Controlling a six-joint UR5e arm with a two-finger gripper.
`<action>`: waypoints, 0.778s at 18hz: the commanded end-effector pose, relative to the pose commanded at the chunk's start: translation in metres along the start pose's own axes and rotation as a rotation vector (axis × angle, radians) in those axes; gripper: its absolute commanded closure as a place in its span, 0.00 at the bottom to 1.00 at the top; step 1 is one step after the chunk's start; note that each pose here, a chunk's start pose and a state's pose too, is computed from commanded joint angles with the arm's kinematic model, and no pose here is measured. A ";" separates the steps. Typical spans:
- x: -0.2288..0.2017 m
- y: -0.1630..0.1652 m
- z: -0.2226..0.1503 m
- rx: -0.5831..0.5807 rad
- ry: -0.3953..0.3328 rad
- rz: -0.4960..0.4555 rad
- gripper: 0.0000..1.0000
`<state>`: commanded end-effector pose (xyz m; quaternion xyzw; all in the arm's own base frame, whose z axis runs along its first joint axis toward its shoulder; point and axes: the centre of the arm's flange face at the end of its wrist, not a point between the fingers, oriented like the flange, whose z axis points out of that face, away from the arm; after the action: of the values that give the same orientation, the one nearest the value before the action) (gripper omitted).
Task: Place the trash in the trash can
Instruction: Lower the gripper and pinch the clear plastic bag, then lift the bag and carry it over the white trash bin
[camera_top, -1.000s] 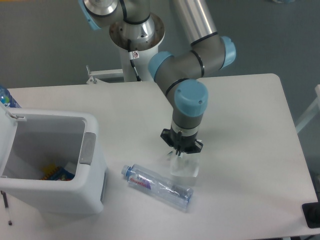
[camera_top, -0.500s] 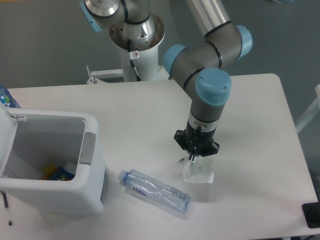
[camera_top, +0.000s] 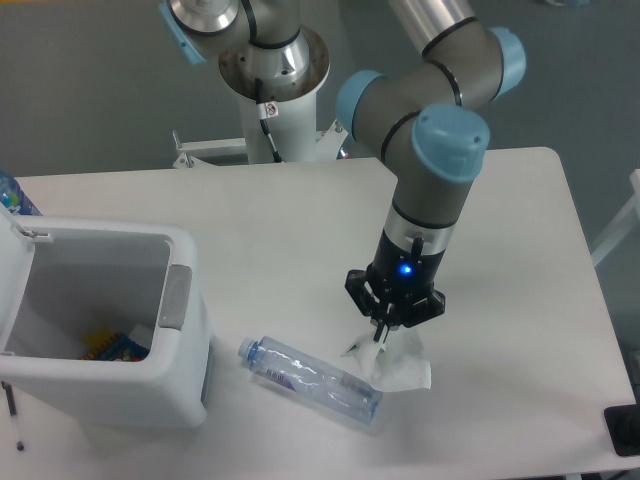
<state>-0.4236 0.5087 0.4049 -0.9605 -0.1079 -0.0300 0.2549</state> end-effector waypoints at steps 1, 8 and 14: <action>0.003 -0.004 -0.003 0.013 0.007 -0.003 0.98; 0.039 -0.056 -0.065 0.168 0.038 -0.073 0.97; 0.097 -0.079 -0.097 0.231 0.085 -0.072 0.97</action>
<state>-0.3464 0.5457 0.5385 -0.9181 -0.1344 -0.0674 0.3668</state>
